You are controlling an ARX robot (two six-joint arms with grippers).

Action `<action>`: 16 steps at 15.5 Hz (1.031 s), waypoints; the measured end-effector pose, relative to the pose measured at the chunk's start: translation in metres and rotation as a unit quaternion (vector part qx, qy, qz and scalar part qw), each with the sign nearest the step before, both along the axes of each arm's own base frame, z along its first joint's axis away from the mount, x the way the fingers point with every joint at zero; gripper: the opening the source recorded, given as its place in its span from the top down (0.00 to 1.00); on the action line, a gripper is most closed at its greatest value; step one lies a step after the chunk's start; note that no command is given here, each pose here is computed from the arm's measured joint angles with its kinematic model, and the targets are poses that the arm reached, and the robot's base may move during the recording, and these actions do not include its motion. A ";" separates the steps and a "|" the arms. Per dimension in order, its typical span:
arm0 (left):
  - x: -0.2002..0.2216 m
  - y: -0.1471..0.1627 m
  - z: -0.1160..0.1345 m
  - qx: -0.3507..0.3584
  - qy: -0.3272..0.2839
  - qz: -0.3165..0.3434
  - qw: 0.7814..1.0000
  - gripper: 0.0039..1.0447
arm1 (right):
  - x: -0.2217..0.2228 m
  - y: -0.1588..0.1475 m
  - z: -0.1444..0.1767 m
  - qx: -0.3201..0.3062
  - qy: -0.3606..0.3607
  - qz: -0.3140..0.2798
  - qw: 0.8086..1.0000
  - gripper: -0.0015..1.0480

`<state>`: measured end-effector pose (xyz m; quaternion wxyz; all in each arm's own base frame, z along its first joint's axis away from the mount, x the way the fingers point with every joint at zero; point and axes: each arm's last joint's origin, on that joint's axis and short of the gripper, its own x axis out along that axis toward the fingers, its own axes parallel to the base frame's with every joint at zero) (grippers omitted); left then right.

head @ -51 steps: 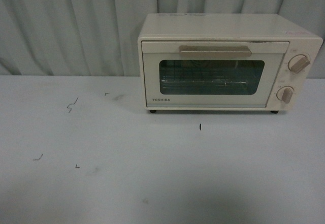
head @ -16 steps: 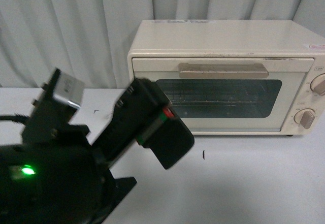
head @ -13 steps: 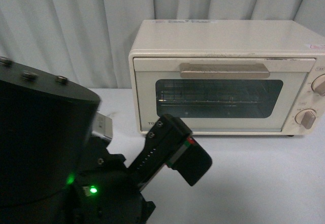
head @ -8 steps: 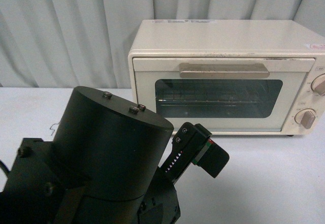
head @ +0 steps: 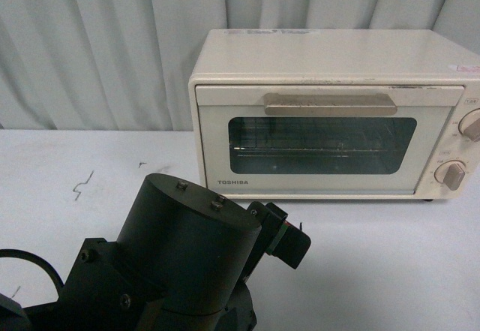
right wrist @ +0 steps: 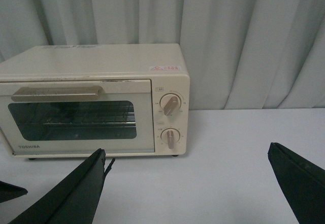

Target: Open oven

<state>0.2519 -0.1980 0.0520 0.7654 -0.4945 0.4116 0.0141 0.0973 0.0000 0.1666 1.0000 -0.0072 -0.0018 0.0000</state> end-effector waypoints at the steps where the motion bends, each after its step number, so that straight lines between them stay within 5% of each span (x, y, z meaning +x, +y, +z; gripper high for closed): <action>1: 0.004 -0.001 -0.001 -0.002 0.000 0.004 1.000 0.06 | 0.000 0.000 0.000 0.000 0.000 0.000 1.000 0.06; 16: 0.012 -0.010 -0.002 0.004 0.004 0.022 1.000 0.06 | 0.000 0.000 0.000 0.000 0.000 0.000 1.000 0.06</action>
